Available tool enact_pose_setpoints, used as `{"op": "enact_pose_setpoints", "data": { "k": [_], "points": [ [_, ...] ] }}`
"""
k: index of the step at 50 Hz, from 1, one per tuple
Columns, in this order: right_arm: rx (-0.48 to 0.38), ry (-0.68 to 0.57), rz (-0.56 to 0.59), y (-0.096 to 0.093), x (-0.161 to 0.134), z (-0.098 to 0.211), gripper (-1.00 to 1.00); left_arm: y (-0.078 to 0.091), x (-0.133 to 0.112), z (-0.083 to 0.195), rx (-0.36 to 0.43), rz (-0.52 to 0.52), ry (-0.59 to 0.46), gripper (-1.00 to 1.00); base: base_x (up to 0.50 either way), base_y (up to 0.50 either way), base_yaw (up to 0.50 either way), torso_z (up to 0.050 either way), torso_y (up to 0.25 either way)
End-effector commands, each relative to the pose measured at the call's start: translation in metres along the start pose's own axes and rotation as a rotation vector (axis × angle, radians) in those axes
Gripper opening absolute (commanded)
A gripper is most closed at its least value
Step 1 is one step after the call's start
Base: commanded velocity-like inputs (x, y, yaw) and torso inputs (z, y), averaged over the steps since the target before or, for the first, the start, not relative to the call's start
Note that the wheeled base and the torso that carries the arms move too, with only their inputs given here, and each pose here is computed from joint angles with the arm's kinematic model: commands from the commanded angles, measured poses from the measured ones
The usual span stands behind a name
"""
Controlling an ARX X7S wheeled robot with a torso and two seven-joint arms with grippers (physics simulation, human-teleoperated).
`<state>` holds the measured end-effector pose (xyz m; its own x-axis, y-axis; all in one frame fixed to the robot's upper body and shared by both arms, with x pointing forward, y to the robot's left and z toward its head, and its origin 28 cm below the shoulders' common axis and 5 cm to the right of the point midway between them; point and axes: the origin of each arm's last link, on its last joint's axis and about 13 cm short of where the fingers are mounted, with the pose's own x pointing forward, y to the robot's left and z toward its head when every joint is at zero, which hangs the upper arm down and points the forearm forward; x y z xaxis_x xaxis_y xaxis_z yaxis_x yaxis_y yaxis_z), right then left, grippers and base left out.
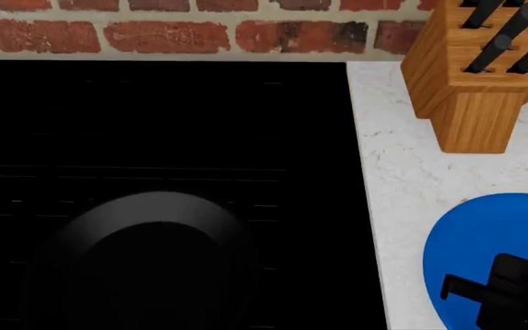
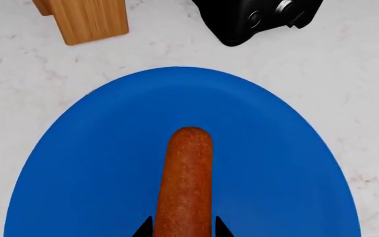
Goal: Pick the sausage from the pan and place it on the plate.
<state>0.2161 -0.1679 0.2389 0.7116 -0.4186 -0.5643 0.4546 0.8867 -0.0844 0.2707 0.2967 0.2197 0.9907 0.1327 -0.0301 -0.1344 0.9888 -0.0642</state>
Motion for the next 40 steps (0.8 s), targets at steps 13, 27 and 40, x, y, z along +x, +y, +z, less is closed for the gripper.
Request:
{"op": "enact_pose_setpoints", "data": {
  "k": [13, 27, 40],
  "points": [
    [-0.007, -0.003, 0.002, 0.0, 0.0021, -0.0021, -1.0, 0.003, -0.0021, -0.0069, 0.004, 0.008, 0.024, 1.0, 0.01, 0.0, 0.0, -0.006, 0.0],
    [0.0, 0.011, 0.004, 0.0, 0.0058, -0.0051, -1.0, 0.0042, -0.0019, -0.01, 0.002, 0.012, 0.032, 1.0, 0.01, 0.0, 0.0, -0.007, 0.0],
    [0.008, 0.017, 0.001, 0.0, 0.0073, -0.0067, -1.0, 0.0049, -0.0024, -0.0128, 0.0, 0.014, 0.036, 1.0, 0.01, 0.0, 0.0, -0.007, 0.0]
  ]
}}
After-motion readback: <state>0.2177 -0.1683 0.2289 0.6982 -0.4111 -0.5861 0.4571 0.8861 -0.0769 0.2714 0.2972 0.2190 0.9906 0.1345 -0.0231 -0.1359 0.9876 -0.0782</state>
